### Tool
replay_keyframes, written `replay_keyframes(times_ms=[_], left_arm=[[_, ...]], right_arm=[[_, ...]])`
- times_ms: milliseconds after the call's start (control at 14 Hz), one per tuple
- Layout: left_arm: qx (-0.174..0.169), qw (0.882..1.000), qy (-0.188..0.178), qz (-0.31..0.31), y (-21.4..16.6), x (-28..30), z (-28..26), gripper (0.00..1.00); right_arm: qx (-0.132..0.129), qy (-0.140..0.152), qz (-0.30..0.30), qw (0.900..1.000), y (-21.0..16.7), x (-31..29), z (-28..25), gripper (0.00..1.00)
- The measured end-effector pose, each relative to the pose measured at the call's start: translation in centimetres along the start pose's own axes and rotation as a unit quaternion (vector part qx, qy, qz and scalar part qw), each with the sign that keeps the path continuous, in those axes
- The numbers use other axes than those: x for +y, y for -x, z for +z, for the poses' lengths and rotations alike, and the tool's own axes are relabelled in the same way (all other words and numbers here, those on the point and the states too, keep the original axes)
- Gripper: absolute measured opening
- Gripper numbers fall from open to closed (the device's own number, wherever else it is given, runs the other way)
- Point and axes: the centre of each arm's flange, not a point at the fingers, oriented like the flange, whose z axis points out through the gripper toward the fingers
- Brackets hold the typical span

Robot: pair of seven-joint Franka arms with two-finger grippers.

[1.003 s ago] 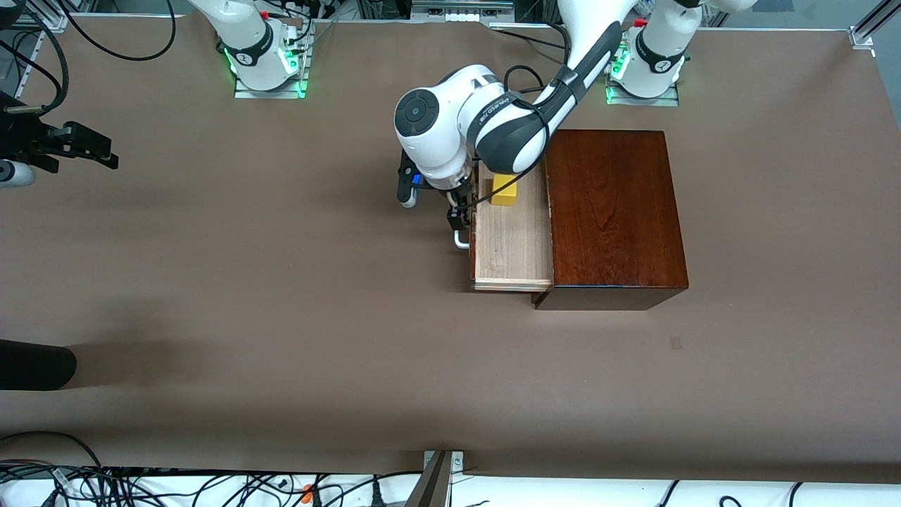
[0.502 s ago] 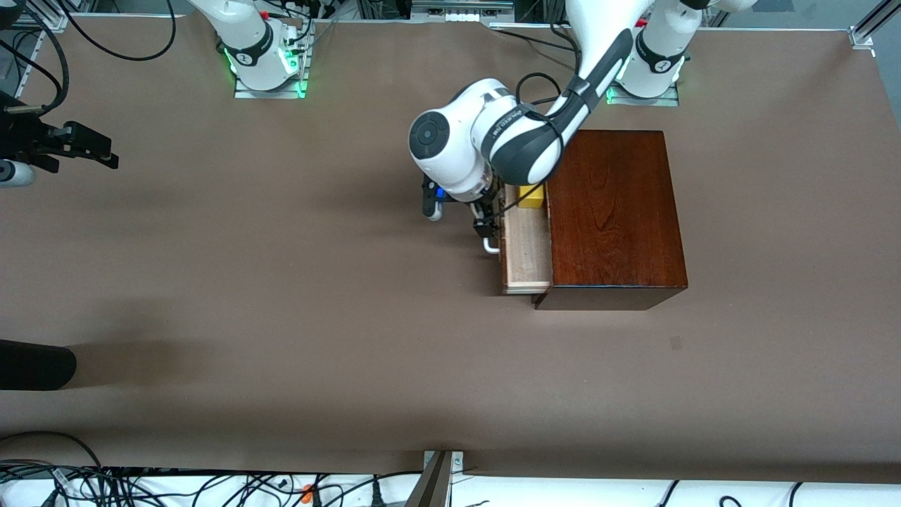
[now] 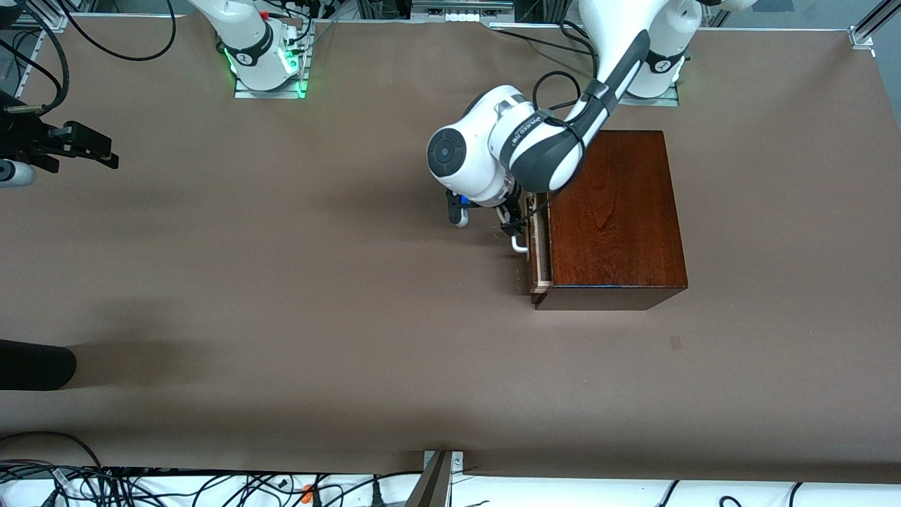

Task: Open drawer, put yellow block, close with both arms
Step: 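Push the drawer handle with the left gripper to close the drawer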

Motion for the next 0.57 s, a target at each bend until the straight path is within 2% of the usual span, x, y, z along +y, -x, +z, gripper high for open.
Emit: replay_keyframes(times_ms=[215, 573], left_arm=[[-0.008, 1.0, 0.014, -0.013, 1.9, -0.9, 1.0, 1.0], [-0.005, 1.0, 0.015, -0.014, 2.0, -0.9, 1.1, 1.0]], right_arm=[[0.0, 0.0, 0.0, 1.0, 0.0, -0.1, 0.0, 1.0], [0.0, 0.0, -0.002, 1.0, 0.0, -0.2, 0.0, 1.0]])
